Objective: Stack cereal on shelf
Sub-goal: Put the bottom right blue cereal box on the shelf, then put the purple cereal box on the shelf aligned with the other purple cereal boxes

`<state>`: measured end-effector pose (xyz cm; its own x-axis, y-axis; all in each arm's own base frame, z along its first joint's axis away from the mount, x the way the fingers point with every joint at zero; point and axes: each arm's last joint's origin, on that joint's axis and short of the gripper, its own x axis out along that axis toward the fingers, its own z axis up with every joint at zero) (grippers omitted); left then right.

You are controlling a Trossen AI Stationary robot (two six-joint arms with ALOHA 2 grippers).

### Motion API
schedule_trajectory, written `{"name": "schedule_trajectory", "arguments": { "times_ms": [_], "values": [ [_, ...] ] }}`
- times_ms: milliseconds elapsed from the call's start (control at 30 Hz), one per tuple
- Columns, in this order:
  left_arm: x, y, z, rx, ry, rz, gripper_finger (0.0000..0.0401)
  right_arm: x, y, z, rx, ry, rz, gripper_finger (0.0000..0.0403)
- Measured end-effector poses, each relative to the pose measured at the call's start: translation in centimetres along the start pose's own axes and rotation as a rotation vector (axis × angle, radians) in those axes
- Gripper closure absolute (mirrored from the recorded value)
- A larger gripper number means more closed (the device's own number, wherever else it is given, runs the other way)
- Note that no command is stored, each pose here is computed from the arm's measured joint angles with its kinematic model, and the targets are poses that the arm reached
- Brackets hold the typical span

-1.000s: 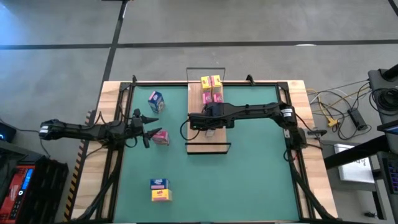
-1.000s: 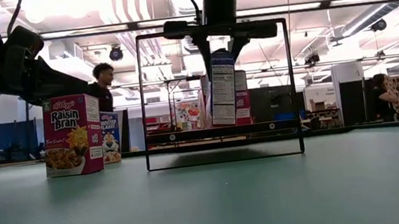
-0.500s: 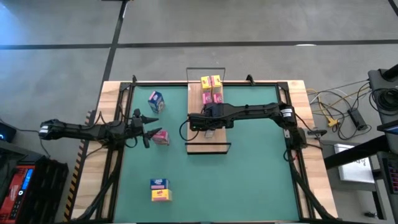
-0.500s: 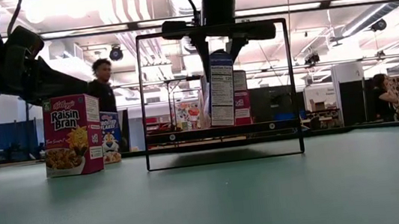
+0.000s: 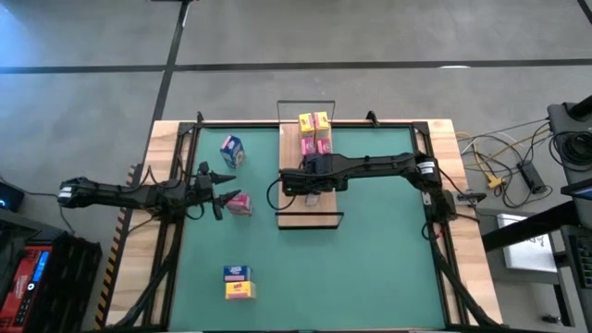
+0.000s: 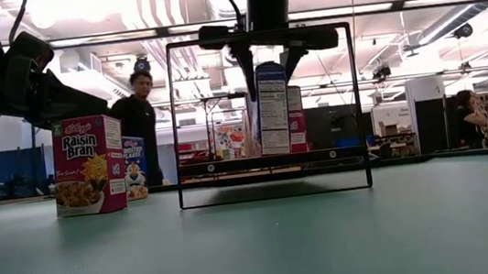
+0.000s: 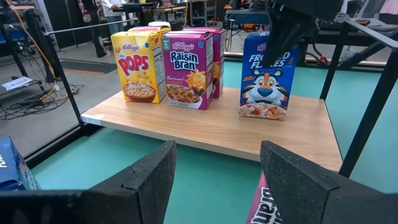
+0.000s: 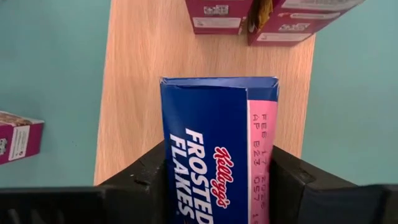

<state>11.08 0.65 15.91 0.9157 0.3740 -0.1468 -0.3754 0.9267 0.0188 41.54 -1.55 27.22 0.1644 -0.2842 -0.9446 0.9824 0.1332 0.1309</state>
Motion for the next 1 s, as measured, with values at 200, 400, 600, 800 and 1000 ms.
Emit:
{"name": "schedule_trajectory", "arguments": {
  "times_ms": [200,400,600,800,1000],
  "values": [
    [0.0,0.0,0.0,0.0,0.0,0.0,0.0183,0.0,0.0,0.0,0.0,0.002,-0.002,0.0192],
    [0.0,0.0,0.0,0.0,0.0,0.0,0.0183,-0.1,0.0,0.0,0.015,0.001,0.0,0.0153],
    [0.0,0.0,0.0,0.0,0.0,0.0,0.0183,-1.4,0.2,0.0,0.013,0.0,0.019,0.0105],
    [0.0,0.0,0.0,0.0,0.0,0.0,0.0183,-3.0,0.0,-0.3,0.009,0.001,0.007,0.0064],
    [0.0,0.0,0.0,0.0,0.0,0.0,0.0183,-4.8,-0.4,-0.8,-0.003,0.007,-0.016,0.004]
  ]
}}
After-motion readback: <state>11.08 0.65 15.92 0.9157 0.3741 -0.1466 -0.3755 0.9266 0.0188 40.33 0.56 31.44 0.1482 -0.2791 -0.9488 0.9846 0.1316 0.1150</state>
